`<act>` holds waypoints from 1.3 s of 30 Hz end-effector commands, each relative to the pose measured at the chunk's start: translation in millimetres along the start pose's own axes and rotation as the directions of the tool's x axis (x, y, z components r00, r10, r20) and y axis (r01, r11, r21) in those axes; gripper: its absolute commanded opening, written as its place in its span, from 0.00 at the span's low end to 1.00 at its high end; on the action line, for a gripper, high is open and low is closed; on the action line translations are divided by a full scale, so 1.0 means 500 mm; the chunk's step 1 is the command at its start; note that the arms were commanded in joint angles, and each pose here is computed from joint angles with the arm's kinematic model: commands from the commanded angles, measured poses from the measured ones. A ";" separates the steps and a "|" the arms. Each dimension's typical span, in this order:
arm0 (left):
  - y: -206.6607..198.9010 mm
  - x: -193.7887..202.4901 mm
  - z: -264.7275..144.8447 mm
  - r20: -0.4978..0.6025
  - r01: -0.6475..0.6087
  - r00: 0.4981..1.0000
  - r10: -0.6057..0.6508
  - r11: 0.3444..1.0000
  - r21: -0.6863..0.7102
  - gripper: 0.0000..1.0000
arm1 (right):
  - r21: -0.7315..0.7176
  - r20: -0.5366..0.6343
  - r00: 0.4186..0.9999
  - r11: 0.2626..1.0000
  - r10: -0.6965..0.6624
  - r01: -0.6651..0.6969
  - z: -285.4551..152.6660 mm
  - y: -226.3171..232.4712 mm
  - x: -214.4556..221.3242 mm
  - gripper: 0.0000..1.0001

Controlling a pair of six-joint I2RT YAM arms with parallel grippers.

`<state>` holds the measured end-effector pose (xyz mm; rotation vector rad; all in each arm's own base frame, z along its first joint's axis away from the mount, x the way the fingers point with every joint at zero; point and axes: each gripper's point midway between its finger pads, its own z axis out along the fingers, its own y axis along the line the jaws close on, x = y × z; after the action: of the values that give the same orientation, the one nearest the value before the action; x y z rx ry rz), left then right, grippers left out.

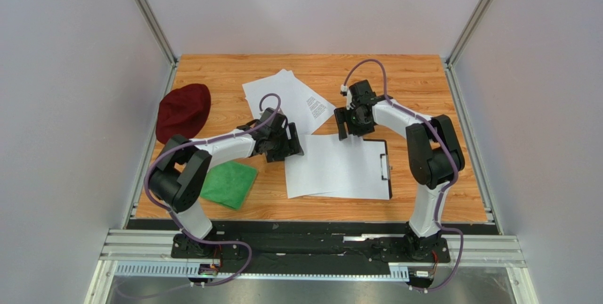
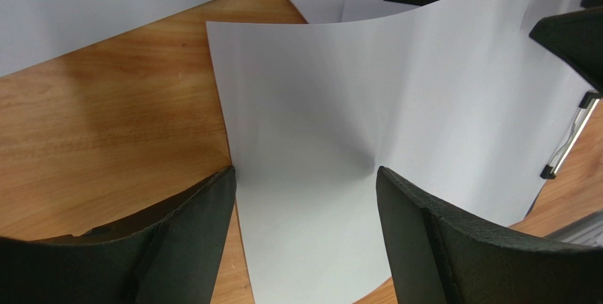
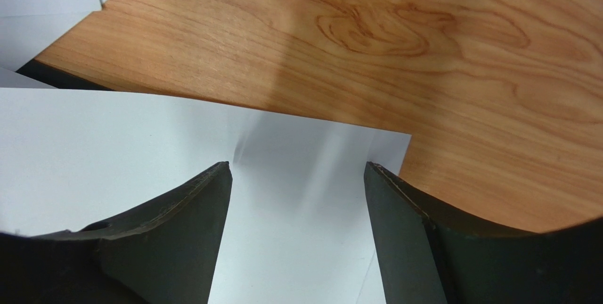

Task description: Put the files into the folder

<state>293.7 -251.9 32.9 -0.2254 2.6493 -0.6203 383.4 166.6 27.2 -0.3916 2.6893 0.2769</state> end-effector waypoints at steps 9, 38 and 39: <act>0.011 0.026 0.030 -0.080 -0.041 0.996 0.040 0.999 -0.011 0.82 | 0.117 0.133 0.988 0.989 0.076 -0.092 -0.114 -0.026 -0.033 0.75; -0.009 0.022 0.055 -0.121 -0.070 0.990 0.071 0.997 0.016 0.81 | 0.229 0.075 0.980 0.954 0.182 -0.194 0.001 -0.076 -0.024 0.84; -0.008 0.022 0.055 -0.120 -0.070 0.990 0.071 0.997 0.015 0.81 | 0.230 0.066 0.980 0.952 0.190 -0.200 -0.002 -0.075 -0.015 0.84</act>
<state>307.7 -281.0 35.3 -0.1064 2.6687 -0.7352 408.0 141.0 22.6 -0.1177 2.6849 0.0433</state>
